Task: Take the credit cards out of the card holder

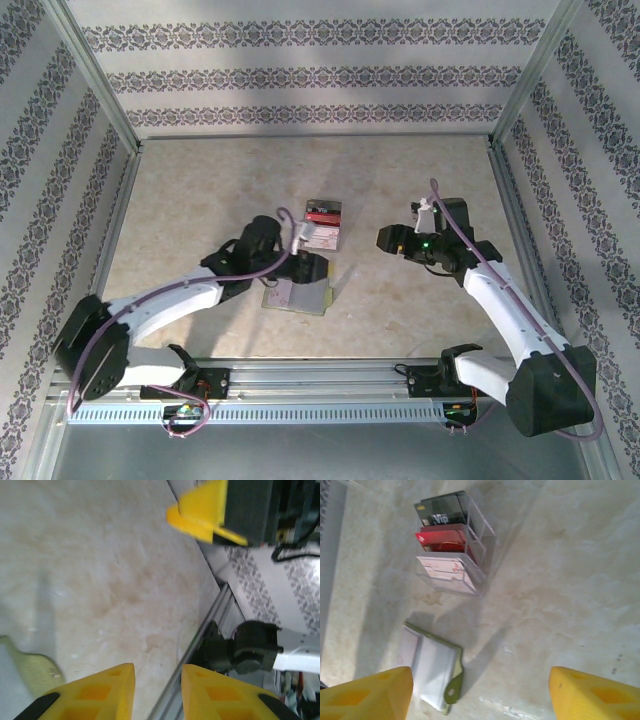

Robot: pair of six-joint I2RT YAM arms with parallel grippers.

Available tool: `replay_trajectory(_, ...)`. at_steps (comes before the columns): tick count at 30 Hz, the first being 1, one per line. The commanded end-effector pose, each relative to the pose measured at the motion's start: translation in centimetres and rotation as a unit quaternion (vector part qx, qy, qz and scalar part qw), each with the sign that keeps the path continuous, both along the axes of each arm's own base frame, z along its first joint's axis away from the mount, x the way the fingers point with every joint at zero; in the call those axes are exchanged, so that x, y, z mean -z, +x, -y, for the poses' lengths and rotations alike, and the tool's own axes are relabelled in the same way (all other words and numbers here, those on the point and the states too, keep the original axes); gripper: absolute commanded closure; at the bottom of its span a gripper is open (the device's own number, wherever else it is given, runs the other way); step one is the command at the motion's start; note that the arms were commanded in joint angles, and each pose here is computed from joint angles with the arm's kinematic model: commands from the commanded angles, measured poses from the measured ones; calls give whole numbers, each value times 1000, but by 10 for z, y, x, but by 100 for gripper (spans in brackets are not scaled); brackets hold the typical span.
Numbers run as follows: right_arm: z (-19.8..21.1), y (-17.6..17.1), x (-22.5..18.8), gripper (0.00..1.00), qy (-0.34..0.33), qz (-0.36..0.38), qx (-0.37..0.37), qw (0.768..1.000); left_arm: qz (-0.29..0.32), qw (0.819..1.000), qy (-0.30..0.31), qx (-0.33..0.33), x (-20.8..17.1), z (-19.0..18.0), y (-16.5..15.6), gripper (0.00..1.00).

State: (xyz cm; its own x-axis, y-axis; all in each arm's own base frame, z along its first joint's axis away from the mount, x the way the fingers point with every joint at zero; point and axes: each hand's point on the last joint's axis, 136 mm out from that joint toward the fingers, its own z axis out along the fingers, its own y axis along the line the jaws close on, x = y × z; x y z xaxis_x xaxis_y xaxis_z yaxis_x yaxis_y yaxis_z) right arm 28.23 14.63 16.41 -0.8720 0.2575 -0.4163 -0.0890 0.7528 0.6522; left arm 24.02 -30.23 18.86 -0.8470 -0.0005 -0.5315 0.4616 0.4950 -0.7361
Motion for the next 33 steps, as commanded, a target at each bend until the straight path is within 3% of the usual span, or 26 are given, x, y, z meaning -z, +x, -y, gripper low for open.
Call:
replay_trajectory(1, -34, -2, -11, 35, 45, -21, -22, 999, -56, 996, 24, -69, 30, -43, 7, 71)
replay_trajectory(6, -93, -10, 3, 40, 88, -61, -42, 993, -139, 975, 42, -165, 71, -107, 15, 76)
replay_trajectory(10, -140, -20, 22, 40, 104, -85, -55, 989, -177, 965, 45, -190, 93, -129, 13, 83)
replay_trajectory(20, -208, -45, 79, 46, 77, -144, -68, 984, -222, 958, 56, -169, 129, -129, 11, 99)
replay_trajectory(33, -230, -50, 109, 54, 63, -166, -79, 981, -240, 952, 95, -166, 154, -135, 8, 100)
